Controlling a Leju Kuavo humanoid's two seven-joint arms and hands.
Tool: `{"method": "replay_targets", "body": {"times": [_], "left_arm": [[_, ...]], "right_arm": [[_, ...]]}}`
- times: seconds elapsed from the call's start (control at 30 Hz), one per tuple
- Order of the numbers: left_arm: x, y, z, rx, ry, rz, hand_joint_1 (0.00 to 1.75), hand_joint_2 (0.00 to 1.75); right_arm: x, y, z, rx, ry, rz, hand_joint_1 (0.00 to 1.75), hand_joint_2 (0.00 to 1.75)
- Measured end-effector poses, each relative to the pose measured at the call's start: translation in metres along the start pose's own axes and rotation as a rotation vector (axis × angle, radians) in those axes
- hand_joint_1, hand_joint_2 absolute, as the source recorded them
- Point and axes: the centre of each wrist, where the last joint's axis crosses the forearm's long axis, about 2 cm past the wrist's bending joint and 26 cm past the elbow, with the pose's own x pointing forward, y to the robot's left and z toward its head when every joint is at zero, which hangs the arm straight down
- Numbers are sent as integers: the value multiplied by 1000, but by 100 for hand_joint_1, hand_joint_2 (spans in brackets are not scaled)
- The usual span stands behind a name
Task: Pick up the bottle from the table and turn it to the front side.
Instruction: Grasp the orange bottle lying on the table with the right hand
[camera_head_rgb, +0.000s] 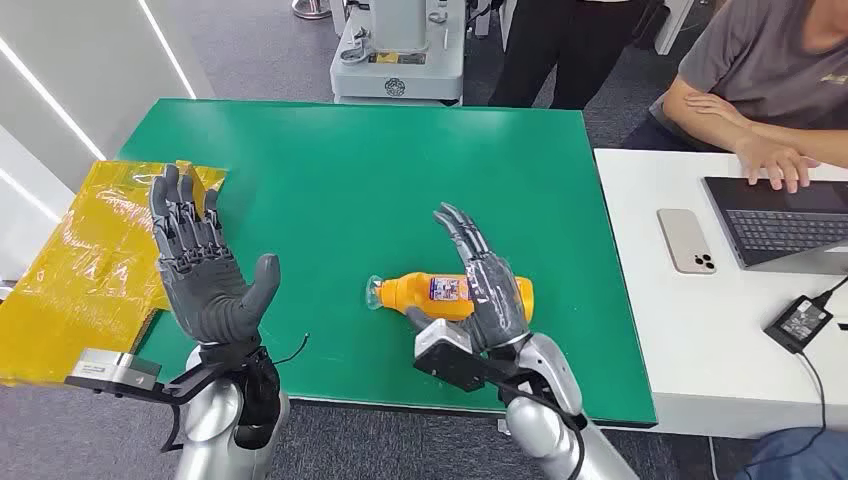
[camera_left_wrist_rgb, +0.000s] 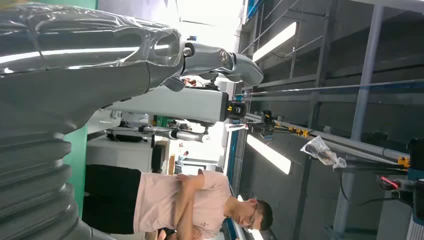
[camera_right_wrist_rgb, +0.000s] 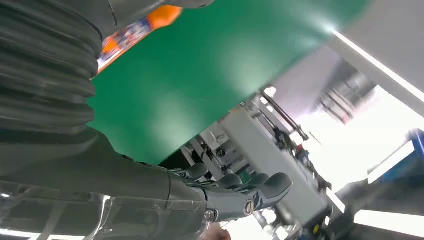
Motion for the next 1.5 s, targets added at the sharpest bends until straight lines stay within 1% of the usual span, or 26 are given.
{"method": "replay_targets", "body": {"times": [0.07,0.27,0.37,0.47,0.57,0.73,0.97,1.17,1.37,1.5], "left_arm": [[0,0,0,1,0,1,0,175],[0,0,0,11,2,7,0,175],[0,0,0,16,3,9,0,175],[0,0,1,28,5,7,0,175],[0,-2,1,38,7,7,0,175],[0,-4,4,52,16,5,0,175],[0,-7,10,63,31,4,0,175],[0,-7,10,67,34,5,0,175],[0,-9,10,61,35,12,0,175],[0,-9,10,60,36,16,0,175]], "right_arm": [[-6,-9,-7,46,5,27,0,175],[-34,-64,-53,353,50,133,0,175],[-45,-89,-72,465,85,150,0,175],[-55,-103,-82,538,130,137,0,175],[-64,-111,-86,597,175,129,0,175],[-80,-111,-84,709,232,101,0,175],[-100,-94,-67,806,294,54,0,175],[-108,-83,-57,850,335,48,0,175],[-117,-66,-40,878,386,52,0,175],[-126,-64,-28,873,434,92,0,175]]}}
